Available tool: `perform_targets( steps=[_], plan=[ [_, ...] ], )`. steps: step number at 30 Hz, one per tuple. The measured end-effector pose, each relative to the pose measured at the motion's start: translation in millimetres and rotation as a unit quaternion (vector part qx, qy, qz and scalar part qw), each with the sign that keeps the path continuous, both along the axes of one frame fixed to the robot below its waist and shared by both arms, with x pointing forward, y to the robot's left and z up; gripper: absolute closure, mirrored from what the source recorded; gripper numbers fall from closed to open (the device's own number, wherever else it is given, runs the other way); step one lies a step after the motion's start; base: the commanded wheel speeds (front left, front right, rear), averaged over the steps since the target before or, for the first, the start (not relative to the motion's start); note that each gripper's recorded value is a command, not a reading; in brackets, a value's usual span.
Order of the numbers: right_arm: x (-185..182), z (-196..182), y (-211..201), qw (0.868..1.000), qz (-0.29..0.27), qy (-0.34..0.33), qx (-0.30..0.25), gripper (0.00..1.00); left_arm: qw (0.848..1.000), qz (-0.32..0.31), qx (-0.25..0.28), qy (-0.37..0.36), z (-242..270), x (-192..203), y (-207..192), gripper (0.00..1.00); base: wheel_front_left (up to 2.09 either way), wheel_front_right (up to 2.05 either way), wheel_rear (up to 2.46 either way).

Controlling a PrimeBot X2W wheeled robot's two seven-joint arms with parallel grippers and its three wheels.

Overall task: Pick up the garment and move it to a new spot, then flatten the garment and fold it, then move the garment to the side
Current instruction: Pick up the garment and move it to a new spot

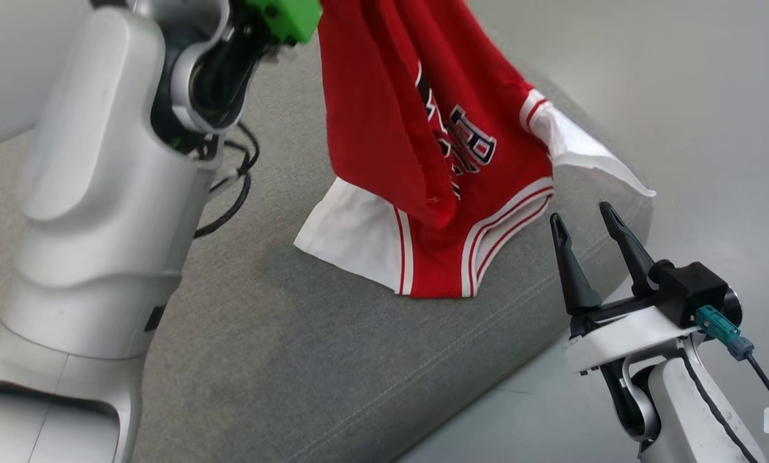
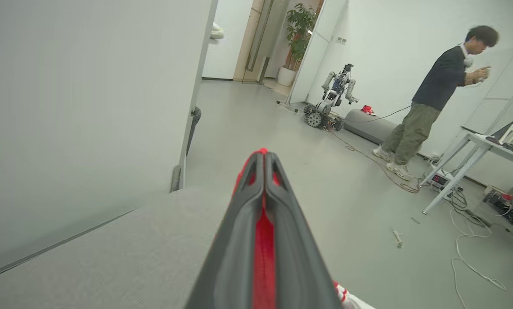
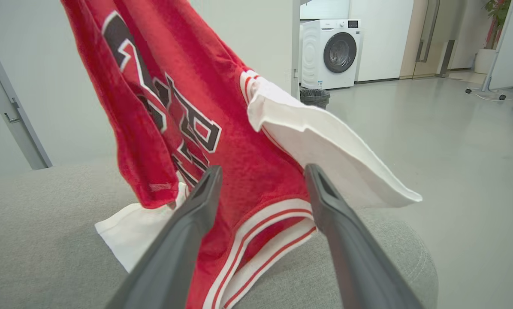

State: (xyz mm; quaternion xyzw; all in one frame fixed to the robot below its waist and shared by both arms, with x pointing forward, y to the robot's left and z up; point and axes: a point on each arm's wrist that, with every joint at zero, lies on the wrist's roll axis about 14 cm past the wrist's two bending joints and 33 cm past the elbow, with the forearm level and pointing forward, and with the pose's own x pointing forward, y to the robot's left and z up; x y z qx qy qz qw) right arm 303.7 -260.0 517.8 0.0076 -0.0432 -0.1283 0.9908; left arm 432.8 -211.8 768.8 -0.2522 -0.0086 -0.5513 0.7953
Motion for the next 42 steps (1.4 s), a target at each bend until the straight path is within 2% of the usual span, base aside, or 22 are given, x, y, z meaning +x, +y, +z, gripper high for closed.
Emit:
perform_targets(
  steps=[3,7,10,14,19,25,39,40,42],
  plan=[
    [5.3,0.7,5.1,1.000,0.010,-0.002,0.001,0.00,0.994,0.053,0.080,0.042,-67.8,32.8,17.7,1.00,0.00,0.00,0.00],
    [12.8,-1.8,12.6,1.000,0.024,0.001,0.003,0.00,0.974,0.116,0.160,0.111,-152.7,67.5,61.9,1.00,0.00,0.00,0.00],
    [18.5,-4.6,17.8,0.999,0.033,0.004,0.005,0.00,0.958,0.157,0.200,0.135,-191.8,84.8,95.8,1.00,0.00,0.00,0.00],
    [26.2,-9.3,24.9,0.999,0.046,0.011,0.006,0.00,0.938,0.216,0.224,0.155,-221.5,107.3,144.6,1.00,0.00,0.00,0.00],
    [36.0,-13.6,36.8,0.997,0.070,0.016,0.006,0.00,0.913,0.277,0.242,0.179,-250.2,121.7,201.6,1.00,0.00,0.00,0.00],
    [45.9,-16.0,49.7,0.996,0.092,0.018,0.006,0.00,0.883,0.329,0.256,0.218,-284.5,117.1,256.7,1.00,0.00,0.00,0.00],
    [66.4,-20.5,84.6,0.987,0.159,0.020,0.002,0.00,0.865,0.382,0.218,0.242,-294.5,87.9,300.0,1.00,0.00,0.00,0.00],
    [67.4,-20.3,87.0,0.986,0.163,0.019,0.002,0.00,0.864,0.383,0.218,0.245,-296.5,84.7,302.7,0.94,0.00,0.00,0.00],
    [69.0,-20.2,91.2,0.985,0.171,0.019,0.001,0.00,0.860,0.387,0.218,0.251,-301.6,77.1,307.8,0.51,0.00,0.00,0.00]
  ],
)
